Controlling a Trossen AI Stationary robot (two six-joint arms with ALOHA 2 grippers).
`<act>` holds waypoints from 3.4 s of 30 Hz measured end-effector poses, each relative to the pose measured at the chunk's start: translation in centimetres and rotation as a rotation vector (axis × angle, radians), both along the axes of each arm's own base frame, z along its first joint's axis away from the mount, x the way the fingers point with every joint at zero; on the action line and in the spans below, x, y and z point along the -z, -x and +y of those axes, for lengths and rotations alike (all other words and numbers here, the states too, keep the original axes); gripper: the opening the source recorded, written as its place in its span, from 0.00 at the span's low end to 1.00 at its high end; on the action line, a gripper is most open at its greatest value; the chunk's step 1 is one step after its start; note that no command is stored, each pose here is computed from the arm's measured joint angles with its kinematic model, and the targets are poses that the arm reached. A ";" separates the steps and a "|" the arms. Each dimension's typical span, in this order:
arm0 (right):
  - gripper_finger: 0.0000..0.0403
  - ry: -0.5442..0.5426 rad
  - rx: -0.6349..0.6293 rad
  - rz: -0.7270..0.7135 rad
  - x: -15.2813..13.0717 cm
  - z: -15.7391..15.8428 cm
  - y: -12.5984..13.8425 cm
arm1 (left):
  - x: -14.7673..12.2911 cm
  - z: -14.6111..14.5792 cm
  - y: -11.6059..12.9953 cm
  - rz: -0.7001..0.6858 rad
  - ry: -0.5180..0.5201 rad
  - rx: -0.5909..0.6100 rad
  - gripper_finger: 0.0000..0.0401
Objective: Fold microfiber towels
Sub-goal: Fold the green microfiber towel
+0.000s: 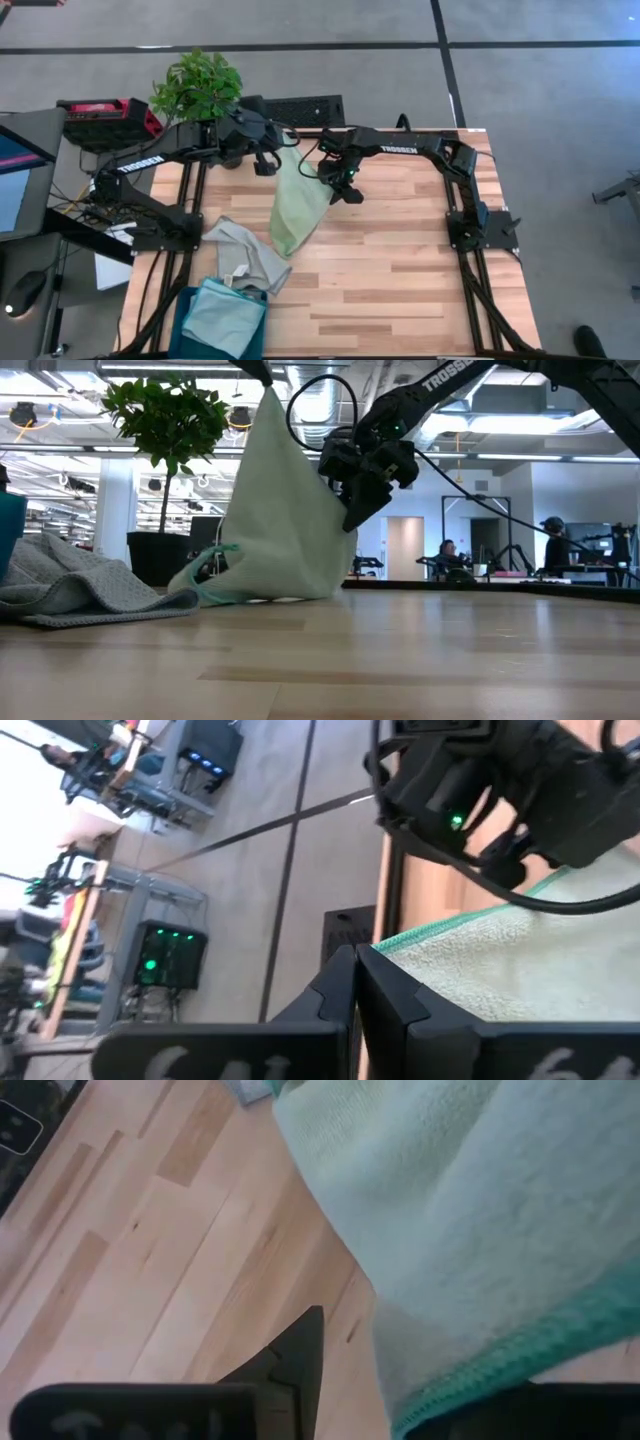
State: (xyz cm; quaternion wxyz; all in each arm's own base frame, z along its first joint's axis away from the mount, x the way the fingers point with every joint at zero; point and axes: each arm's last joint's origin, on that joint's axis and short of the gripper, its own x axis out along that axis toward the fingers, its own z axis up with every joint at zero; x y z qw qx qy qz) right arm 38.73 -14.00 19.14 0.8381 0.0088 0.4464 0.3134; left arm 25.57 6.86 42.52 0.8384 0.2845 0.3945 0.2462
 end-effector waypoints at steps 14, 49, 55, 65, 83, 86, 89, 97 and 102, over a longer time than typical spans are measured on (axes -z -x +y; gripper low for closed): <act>0.32 0.000 0.000 -0.002 0.0 0.0 0.0 | -3.9 -0.5 1.1 -0.118 -0.034 -0.001 0.00; 0.01 0.047 0.318 0.167 -6.4 -0.3 3.9 | -1.7 -1.0 3.8 0.023 0.232 -0.236 0.00; 0.03 0.177 0.472 0.159 -10.9 0.5 6.6 | -1.2 -1.2 4.3 0.021 0.314 -0.308 0.00; 0.02 0.321 0.806 0.079 -16.8 1.7 11.0 | -0.8 -1.3 3.6 0.013 0.382 -0.304 0.00; 0.02 0.639 1.110 0.030 -18.8 -1.6 13.9 | 3.1 4.3 -2.7 0.117 0.211 -0.385 0.00; 0.01 0.671 1.139 0.004 -19.0 -2.4 14.1 | 2.5 5.5 -3.0 0.032 0.175 -0.397 0.00; 0.02 0.761 1.197 -0.019 -19.8 -2.4 14.8 | 1.7 5.9 -2.9 -0.003 0.122 -0.380 0.00; 0.01 0.781 1.176 -0.050 -21.7 0.8 16.6 | 1.4 5.3 -2.6 0.041 0.084 -0.345 0.00; 0.03 0.672 1.079 0.173 -19.8 3.0 16.9 | 2.5 3.5 -2.6 0.125 0.263 -0.231 0.00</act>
